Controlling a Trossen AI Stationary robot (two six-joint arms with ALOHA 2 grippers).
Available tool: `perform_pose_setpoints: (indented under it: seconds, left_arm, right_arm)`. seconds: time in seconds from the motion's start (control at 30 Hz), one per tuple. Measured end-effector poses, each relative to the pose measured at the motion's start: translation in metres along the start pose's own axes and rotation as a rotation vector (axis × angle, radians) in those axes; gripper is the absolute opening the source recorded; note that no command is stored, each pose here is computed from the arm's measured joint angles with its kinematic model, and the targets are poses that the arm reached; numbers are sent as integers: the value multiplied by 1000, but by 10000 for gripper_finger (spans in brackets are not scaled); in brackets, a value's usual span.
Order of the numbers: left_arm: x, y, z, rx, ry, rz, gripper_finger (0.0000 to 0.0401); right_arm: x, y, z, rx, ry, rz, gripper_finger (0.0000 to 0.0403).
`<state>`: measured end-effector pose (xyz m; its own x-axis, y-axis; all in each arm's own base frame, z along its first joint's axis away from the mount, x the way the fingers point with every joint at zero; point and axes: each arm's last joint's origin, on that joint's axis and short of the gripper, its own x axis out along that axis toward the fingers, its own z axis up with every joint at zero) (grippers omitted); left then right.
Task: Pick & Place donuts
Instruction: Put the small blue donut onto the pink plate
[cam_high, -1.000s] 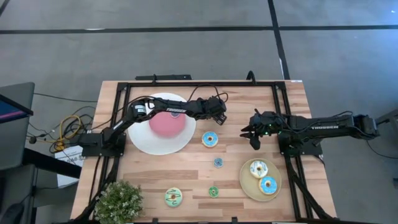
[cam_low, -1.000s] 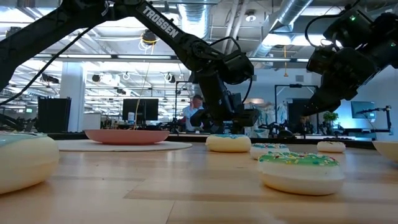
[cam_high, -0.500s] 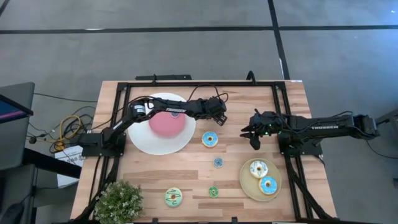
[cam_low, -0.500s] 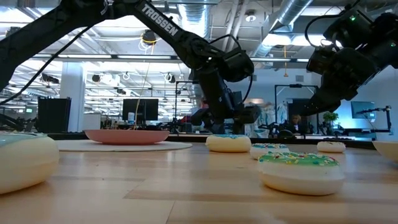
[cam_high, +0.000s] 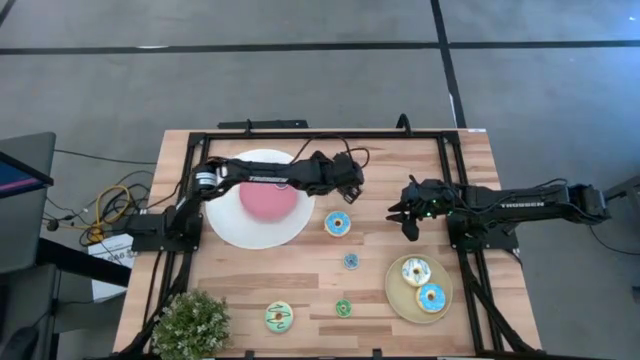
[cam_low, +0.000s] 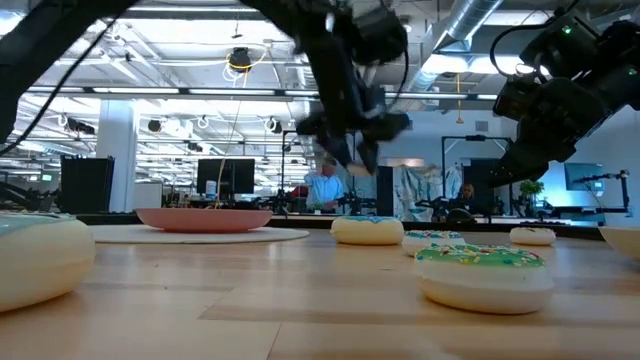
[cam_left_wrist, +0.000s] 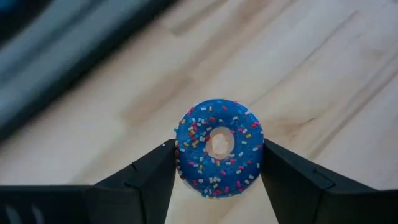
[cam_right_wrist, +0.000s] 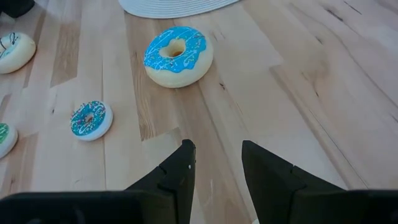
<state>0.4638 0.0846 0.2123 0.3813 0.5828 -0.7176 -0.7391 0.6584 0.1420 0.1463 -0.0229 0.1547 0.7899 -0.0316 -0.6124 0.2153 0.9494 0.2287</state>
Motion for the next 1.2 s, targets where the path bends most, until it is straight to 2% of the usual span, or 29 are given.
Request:
perform_pose_setpoints:
  seconds: [0.17, 0.33, 0.43, 0.57, 0.7, 0.87, 1.03, 1.2]
  left_arm:
    - [-55, 9, -8, 152, 20, 168, 213]
    - [-101, 29, -38, 234, 78, 398, 213]
    - [-119, 43, -63, 229, 94, 508, 213]
    - [-127, 60, -103, 171, 98, 549, 213]
    - [-123, 81, -144, 70, 109, 513, 213]
    - [-110, 104, -180, -86, 92, 355, 213]
    - [-99, 129, -186, -207, 0, 183, 213]
    - [-82, 154, -180, -234, -37, 58, 212]
  right_arm:
    - [0, 0, 0, 0, 0, 0, 123]
    - [0, 0, 0, 0, -1, 0, 123]
    - [0, 0, 0, 0, -2, 0, 123]
    - [0, 0, 0, 1, -2, 0, 123]
    - [0, 0, 1, 3, -6, 1, 123]
    - [0, 0, 1, 25, -9, 1, 123]
    - [0, 0, 1, 26, -9, 1, 123]
    - [0, 0, 1, 27, -10, 1, 123]
